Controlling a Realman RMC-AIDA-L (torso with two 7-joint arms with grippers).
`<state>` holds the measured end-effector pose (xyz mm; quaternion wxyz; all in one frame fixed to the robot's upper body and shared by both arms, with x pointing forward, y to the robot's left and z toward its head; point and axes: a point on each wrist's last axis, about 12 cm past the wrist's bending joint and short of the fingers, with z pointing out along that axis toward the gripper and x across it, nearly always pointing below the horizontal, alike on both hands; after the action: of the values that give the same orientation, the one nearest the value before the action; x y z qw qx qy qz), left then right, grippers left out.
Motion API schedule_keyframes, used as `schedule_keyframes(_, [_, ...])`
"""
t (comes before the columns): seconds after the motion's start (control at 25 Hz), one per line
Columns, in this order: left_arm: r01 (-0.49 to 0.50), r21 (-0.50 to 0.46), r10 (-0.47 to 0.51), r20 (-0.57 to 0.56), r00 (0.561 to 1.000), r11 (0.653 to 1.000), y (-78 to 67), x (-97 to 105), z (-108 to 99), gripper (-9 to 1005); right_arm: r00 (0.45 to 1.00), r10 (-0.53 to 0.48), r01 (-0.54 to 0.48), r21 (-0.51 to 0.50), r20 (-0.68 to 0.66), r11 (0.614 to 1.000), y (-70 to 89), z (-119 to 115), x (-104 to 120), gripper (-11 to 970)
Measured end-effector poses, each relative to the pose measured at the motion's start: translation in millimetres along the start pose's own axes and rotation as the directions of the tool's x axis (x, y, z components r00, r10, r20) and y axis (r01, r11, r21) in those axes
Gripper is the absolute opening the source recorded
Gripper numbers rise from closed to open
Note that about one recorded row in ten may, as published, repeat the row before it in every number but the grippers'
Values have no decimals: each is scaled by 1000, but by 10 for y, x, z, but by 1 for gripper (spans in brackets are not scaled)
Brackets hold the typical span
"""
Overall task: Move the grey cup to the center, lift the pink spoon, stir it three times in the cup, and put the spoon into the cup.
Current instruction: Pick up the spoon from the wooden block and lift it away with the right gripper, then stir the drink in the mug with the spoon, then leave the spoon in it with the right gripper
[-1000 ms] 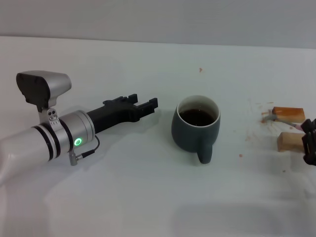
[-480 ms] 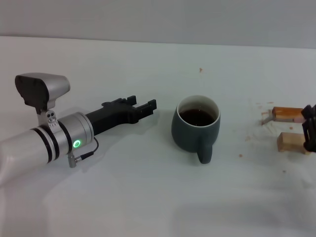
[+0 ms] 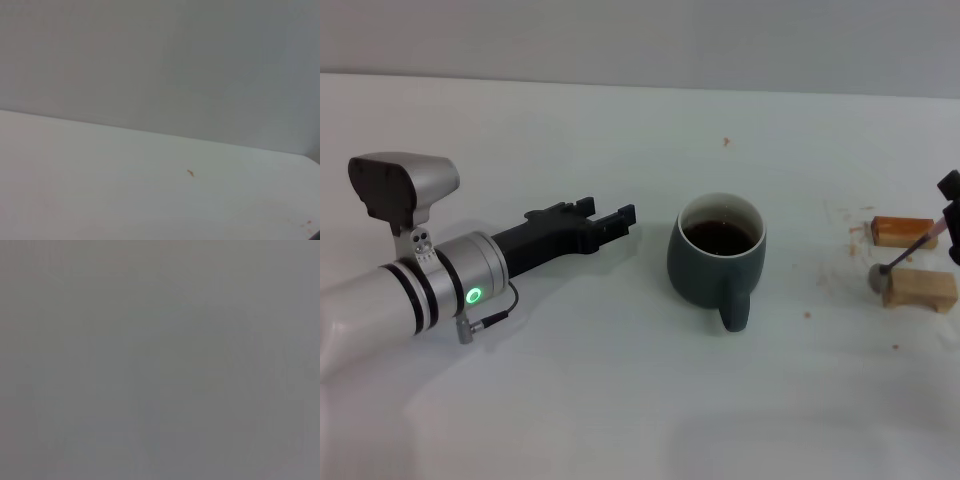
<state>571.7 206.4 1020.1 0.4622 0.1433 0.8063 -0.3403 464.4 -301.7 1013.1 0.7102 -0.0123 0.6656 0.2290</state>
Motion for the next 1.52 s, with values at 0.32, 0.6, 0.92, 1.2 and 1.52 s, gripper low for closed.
schedule_keyframes(0.32, [9,-7,-9,-2,1000,1000,14,34,-28,722,1000,31,-31,-31,-7,999,-14,67,-34,87])
schedule_keyframes(0.6, [12,-11,-12,-1,1000,1000,30,44,-50,722,998,59,-60,-94,-19,994,-28,158,-103,88])
schedule_keyframes(0.92, [23,-8,-23,14,1000,1000,48,66,-105,722,994,107,-108,-173,-11,979,-196,353,-414,87])
schedule_keyframes(1.2, [47,-5,-46,60,997,999,103,72,-225,722,991,132,-131,-284,-16,950,-276,682,-834,87])
schedule_keyframes(1.52, [71,22,-73,120,990,997,133,86,-378,722,983,162,-185,-443,-90,877,-205,1149,-1387,87])
